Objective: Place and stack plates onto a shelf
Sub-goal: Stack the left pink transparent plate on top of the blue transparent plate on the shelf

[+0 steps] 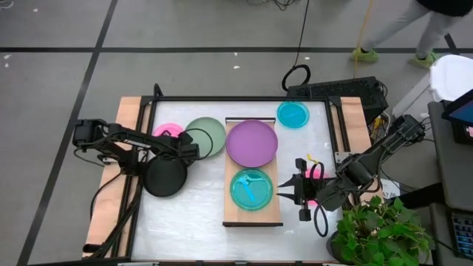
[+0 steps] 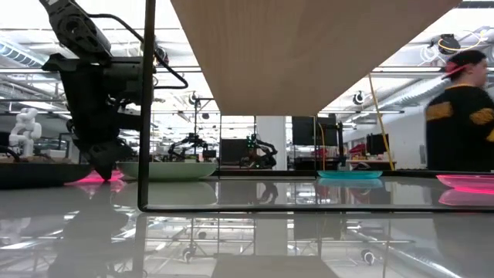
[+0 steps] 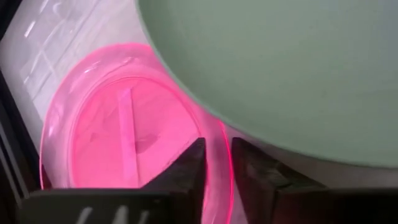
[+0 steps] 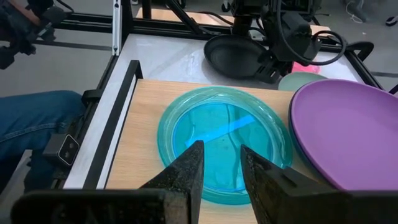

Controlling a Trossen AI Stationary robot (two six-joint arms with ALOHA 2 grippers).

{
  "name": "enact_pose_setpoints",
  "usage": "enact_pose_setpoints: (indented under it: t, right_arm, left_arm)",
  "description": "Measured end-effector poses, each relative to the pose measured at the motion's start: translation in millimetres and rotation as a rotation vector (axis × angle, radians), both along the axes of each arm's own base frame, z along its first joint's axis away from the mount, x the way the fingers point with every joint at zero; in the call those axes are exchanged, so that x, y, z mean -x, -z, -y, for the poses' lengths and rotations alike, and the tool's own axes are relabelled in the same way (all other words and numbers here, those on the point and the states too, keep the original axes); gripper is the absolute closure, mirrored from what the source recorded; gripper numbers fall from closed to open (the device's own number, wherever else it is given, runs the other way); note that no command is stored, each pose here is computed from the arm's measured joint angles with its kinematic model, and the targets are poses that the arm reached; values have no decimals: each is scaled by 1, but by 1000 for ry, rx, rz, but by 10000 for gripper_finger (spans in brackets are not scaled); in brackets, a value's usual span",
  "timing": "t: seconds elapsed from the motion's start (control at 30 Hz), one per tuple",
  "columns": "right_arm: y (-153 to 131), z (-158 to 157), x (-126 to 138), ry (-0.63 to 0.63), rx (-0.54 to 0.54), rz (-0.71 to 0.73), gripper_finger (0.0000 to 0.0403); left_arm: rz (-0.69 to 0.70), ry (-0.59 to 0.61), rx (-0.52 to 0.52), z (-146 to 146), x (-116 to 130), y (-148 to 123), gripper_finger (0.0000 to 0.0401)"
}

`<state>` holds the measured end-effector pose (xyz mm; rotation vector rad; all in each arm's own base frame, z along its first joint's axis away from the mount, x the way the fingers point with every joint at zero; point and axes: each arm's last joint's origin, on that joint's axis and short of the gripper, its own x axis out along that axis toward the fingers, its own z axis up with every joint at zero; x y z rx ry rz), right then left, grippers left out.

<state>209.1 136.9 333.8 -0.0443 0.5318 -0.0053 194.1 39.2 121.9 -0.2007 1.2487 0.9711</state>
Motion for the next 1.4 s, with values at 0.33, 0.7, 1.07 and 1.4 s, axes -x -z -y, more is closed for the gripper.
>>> enact_pose_setpoints:
  t: [0.33,0.7,1.07,1.4]
  right_arm:
    - [0,0,0,-2,4,0,312]
    - [0,0,0,-10,17,0,312]
    - [0,0,0,-11,20,0,312]
    - [0,0,0,-8,13,0,312]
  left_arm:
    - [-19,26,-13,0,0,0,395]
    - [-78,42,-13,0,2,-5,396]
    - [-122,85,-48,7,-6,-24,397]
    - [-89,224,-85,24,-24,-53,398]
